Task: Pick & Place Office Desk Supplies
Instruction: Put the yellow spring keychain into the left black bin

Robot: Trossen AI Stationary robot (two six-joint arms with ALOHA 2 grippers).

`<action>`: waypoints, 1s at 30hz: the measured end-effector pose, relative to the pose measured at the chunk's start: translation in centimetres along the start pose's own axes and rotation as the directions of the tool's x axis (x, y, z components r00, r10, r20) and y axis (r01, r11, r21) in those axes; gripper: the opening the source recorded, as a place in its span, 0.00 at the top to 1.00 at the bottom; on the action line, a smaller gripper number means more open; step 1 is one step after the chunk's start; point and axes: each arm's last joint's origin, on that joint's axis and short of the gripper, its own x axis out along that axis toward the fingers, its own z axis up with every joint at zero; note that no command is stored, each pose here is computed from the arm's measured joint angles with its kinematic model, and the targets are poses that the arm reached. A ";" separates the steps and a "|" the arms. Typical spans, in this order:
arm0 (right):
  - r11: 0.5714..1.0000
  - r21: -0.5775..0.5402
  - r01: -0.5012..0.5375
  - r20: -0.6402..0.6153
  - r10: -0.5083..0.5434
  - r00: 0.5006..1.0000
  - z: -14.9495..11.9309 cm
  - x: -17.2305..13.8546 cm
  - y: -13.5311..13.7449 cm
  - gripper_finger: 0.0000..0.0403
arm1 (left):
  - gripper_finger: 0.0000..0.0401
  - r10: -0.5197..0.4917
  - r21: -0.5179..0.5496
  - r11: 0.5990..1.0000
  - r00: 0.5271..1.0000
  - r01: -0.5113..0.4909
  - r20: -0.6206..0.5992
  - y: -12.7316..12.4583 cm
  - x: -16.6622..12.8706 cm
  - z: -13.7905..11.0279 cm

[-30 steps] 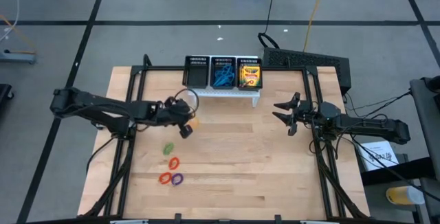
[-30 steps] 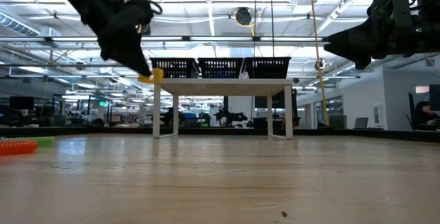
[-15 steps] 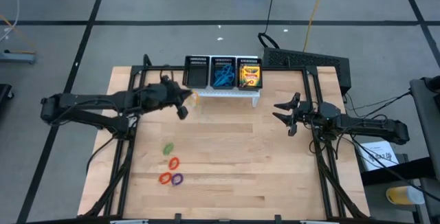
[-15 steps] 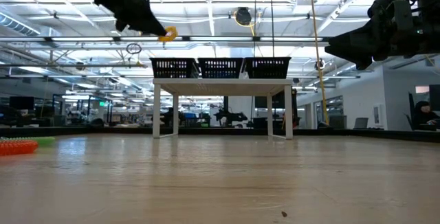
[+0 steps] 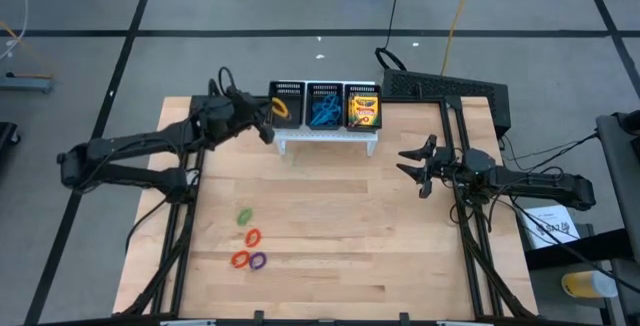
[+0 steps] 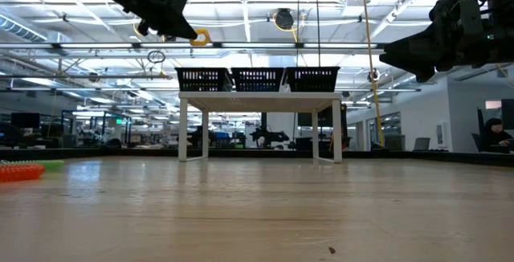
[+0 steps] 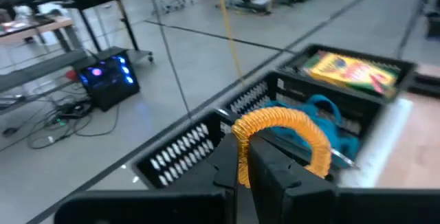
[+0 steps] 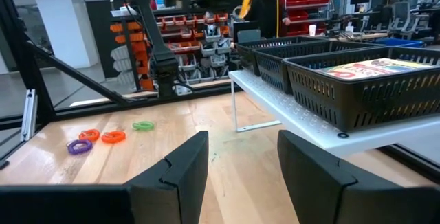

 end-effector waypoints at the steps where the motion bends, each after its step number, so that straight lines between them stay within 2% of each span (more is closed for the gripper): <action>1: 1.000 -0.006 0.000 0.000 0.000 1.000 0.0 0.0 0.0 0.59 | 0.95 0.013 -0.006 1.000 1.000 -0.013 0.006 0.3 0.2 0.0; 8: 1.000 -0.013 0.000 0.000 0.000 1.000 0.0 0.0 0.0 0.59 | 0.95 0.091 -0.033 0.995 0.995 -0.090 0.028 1.3 2.9 -0.4; 13: 1.000 -0.013 0.000 0.000 0.000 1.000 0.0 0.0 0.0 0.59 | 0.95 0.106 -0.029 0.994 0.994 -0.106 -0.006 1.2 4.6 -1.4; 30: 1.000 -0.013 0.000 0.000 0.000 1.000 0.0 0.0 0.0 0.59 | 0.95 0.107 -0.087 0.990 0.994 -0.107 -0.007 1.2 4.8 -1.5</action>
